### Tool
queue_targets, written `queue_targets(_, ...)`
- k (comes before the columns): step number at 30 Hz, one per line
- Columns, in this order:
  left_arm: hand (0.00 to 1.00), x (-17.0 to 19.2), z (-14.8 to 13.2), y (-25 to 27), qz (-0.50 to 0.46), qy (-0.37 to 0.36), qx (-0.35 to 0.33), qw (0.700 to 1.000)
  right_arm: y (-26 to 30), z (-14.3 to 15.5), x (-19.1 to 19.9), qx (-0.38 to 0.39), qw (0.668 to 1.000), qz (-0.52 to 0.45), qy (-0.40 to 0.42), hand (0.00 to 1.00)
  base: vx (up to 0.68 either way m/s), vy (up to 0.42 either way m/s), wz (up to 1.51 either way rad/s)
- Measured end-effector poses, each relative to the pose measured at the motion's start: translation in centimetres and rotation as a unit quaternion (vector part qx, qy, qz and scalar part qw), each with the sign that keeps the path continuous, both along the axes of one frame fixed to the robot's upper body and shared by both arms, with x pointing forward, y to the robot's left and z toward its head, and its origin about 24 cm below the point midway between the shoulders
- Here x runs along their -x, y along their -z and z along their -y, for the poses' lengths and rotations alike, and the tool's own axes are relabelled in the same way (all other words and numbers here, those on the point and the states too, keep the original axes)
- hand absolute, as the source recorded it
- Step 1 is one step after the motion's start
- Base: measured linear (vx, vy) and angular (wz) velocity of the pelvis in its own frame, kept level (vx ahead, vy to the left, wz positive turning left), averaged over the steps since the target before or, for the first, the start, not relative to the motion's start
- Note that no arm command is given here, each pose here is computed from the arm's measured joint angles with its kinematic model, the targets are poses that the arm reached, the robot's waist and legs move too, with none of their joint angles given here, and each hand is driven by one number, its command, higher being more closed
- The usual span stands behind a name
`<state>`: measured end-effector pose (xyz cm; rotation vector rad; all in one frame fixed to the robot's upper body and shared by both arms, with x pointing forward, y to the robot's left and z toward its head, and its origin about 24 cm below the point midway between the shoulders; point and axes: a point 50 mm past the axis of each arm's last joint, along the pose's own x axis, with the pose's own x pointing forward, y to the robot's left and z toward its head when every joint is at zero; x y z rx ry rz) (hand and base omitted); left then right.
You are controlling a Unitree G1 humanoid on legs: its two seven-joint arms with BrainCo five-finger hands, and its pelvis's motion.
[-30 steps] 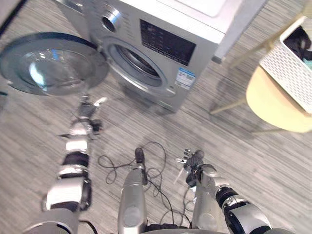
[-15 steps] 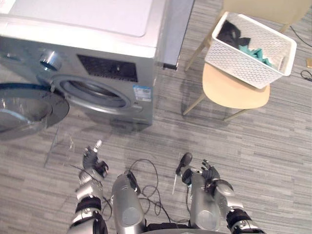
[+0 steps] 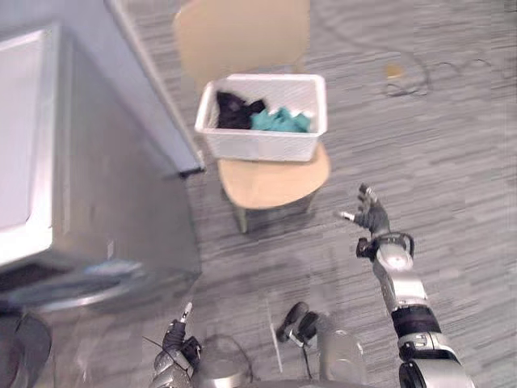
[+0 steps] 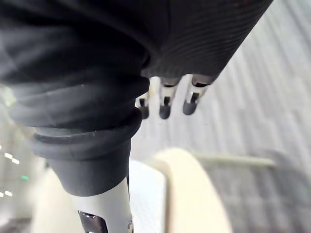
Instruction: Pick up the laundry basket with both hands and put the clothes into the washing machine.
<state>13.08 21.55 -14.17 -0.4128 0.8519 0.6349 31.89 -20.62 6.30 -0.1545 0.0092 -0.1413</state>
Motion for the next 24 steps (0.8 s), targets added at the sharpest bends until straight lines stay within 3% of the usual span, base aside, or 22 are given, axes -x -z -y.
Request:
queue_targets(6, 0.00, 3.1, 0.3, 1.1, -0.042, -0.006, 0.007, 0.999, -8.6, -4.6, -3.4, 0.028, 0.985, 0.160, -0.066, 0.00, 0.31, -0.085, -0.96)
queue_targets(9, 0.00, 3.3, 0.5, 1.2, -0.045, -0.007, 0.010, 0.999, -10.5, -7.3, -3.8, 0.020, 0.976, 0.193, -0.099, 0.00, 0.32, 0.073, -0.37)
queue_targets(17, 0.00, 2.1, 0.2, 0.9, -0.031, -0.016, 0.012, 0.999, -9.7, -17.4, -3.5, 0.009, 0.956, 0.163, -0.245, 0.00, 0.34, 0.064, 0.03)
queue_targets(22, 0.00, 1.2, 0.7, 0.6, -0.027, 0.031, 0.002, 0.999, -9.7, -17.0, -3.6, 0.053, 0.950, 0.163, -0.261, 0.00, 0.22, -0.032, 0.97)
queue_targets(24, 0.00, 0.6, 0.8, 0.4, -0.022, 0.051, -0.003, 0.998, -8.8, -15.4, -4.4, 0.113, 0.950, 0.139, -0.257, 0.00, 0.15, -0.119, 1.37)
